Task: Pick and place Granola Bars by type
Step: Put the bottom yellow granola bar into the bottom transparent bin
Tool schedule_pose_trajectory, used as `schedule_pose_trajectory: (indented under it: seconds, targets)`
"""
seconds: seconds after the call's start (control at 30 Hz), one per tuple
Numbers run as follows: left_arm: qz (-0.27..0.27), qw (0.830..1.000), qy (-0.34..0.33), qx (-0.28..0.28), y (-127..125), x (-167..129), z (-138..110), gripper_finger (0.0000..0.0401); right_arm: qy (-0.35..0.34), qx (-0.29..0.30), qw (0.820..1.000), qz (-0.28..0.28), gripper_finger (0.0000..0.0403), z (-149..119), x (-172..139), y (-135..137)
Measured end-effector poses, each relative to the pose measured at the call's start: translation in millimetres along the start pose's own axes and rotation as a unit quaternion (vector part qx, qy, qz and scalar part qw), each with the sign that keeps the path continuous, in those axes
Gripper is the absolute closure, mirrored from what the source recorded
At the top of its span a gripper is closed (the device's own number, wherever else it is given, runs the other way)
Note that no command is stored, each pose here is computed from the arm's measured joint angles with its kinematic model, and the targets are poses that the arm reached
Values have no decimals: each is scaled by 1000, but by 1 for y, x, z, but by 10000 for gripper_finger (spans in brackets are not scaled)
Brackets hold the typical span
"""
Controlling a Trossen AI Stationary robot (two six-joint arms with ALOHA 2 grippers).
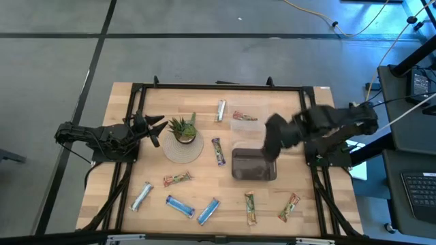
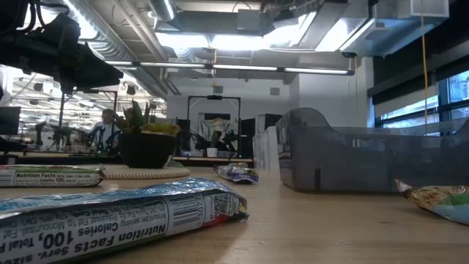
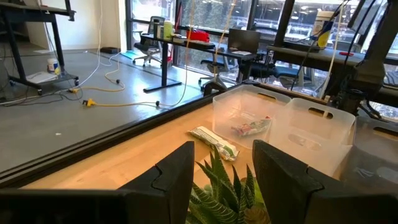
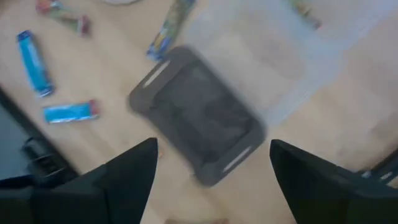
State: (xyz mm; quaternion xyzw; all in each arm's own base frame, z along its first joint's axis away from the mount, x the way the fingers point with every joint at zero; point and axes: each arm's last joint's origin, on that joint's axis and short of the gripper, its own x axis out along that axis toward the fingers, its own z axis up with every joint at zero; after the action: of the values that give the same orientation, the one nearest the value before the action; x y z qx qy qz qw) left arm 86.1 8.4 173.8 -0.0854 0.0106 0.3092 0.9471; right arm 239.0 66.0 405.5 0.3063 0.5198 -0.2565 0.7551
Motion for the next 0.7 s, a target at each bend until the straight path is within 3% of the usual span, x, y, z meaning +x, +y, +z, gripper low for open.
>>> schedule_pose_trajectory:
  seconds: [0.3,0.7]
  targets:
    - [0,999,0,-47,0,0,0,244,42,28,999,0,91,-79,6,45]
    - [0,995,0,-95,0,0,0,244,54,91,991,-87,91,-174,51,88]
